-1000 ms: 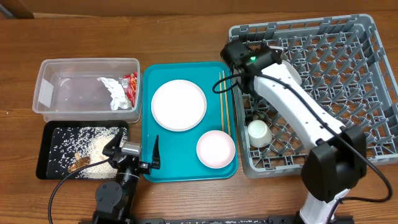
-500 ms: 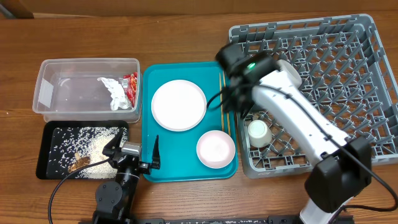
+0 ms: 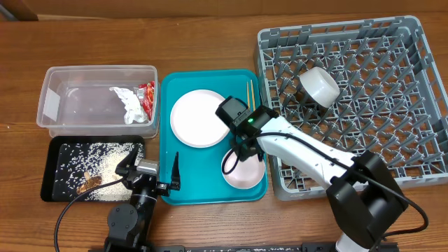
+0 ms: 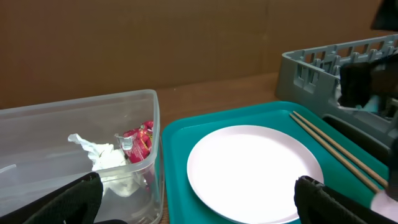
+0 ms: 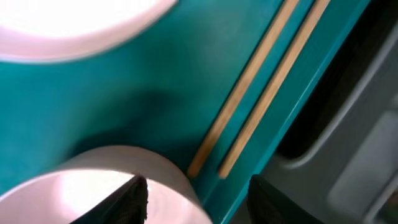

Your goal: Sort waste into correct bins and load items into the dishwasher

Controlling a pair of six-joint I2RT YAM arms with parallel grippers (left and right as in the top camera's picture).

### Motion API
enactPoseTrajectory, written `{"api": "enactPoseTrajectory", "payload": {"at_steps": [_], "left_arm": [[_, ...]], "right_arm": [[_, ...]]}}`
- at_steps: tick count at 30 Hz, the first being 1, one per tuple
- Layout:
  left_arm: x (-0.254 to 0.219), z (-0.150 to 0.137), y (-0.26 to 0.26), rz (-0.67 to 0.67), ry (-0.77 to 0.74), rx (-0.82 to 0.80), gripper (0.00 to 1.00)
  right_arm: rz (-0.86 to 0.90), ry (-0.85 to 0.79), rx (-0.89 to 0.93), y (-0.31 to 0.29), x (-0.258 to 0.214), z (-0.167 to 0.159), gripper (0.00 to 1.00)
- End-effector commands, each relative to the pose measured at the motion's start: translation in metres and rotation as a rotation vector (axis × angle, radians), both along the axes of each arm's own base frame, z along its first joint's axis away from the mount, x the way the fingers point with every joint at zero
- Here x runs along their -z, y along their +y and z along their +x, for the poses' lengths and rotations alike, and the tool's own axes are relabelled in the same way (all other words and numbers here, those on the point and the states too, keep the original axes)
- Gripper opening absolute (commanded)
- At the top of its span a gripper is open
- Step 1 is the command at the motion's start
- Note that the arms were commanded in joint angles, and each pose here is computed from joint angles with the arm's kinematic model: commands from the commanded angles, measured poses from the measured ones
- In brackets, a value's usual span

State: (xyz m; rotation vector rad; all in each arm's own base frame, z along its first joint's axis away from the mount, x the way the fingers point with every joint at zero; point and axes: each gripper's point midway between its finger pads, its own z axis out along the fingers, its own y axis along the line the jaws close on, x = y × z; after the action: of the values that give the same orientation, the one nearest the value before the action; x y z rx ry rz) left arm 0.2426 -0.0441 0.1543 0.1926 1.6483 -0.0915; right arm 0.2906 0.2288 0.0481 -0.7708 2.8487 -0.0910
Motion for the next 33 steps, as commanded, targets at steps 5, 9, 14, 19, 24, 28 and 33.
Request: {"api": "enactPoseTrajectory", "payload": {"at_steps": [5, 9, 14, 19, 24, 28, 33], "left_arm": [[0.0, -0.001, -0.003, -0.011, 0.0, 0.013, 1.0], [0.0, -0.001, -0.003, -0.011, 0.0, 0.013, 1.0], [0.0, -0.001, -0.003, -0.011, 0.0, 0.013, 1.0], [0.0, -0.001, -0.003, -0.011, 0.0, 0.013, 1.0], [0.0, -0.001, -0.003, -0.011, 0.0, 0.013, 1.0], [0.0, -0.001, -0.003, -0.011, 0.0, 0.013, 1.0], [0.0, -0.001, -0.003, -0.011, 0.0, 0.013, 1.0]], "right_arm": [[0.051, 0.045, -0.103, 0.007, 0.008, -0.011, 0.42], [0.04, 0.069, -0.103, 0.003, 0.01, -0.016, 0.35], [0.06, 0.089, -0.098, 0.008, 0.004, -0.019, 0.04], [0.07, 0.015, -0.058, 0.017, -0.036, 0.004, 0.04], [-0.012, -0.153, 0.076, -0.002, -0.093, 0.04, 0.04], [-0.071, -0.334, 0.267, -0.032, -0.15, 0.069, 0.04], [-0.1, -0.592, 0.643, -0.11, -0.232, 0.107, 0.04]]}}
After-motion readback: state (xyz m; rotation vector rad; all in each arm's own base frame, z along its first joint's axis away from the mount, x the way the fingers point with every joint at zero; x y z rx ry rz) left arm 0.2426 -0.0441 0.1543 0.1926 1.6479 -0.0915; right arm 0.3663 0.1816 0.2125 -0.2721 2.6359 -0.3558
